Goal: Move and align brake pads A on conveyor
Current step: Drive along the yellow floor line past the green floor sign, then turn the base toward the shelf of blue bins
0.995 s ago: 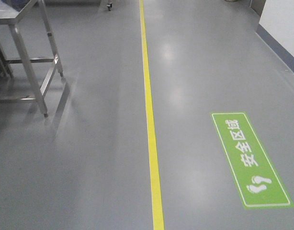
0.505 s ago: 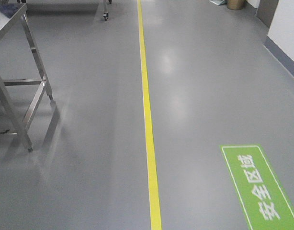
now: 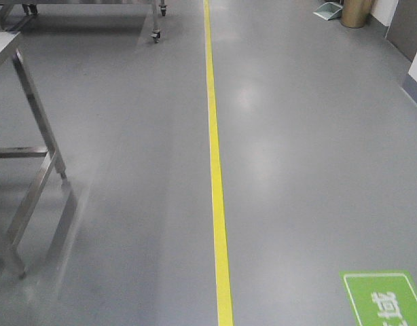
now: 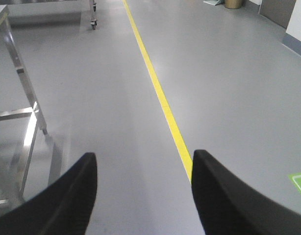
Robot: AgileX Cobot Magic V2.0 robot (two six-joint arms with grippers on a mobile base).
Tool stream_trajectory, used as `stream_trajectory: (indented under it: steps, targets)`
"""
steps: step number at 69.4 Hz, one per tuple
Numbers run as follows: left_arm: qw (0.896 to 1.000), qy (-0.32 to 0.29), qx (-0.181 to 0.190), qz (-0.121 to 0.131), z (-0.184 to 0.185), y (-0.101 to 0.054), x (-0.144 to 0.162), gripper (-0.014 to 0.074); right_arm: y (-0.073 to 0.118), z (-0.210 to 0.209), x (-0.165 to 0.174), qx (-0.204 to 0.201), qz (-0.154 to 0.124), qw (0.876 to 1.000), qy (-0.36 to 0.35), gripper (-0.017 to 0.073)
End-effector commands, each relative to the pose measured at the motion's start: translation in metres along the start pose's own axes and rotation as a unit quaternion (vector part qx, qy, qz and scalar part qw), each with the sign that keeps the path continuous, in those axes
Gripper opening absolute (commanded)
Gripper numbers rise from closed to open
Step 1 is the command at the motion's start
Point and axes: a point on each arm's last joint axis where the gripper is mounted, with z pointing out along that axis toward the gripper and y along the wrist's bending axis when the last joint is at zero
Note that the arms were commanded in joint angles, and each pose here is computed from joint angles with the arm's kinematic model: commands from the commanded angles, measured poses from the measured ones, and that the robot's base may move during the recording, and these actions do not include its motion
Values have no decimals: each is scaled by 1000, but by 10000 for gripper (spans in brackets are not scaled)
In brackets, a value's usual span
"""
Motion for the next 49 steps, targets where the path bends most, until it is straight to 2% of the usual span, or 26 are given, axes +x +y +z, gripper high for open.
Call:
stream_trajectory:
  steps: [1, 49]
  targets:
    - [999, -45, 0, -6, -3, 0, -15, 396, 1, -2, -15, -4, -5, 999, -47, 473]
    - [999, -45, 0, -6, -3, 0, -14, 396, 1, -2, -15, -4, -5, 999, -47, 473]
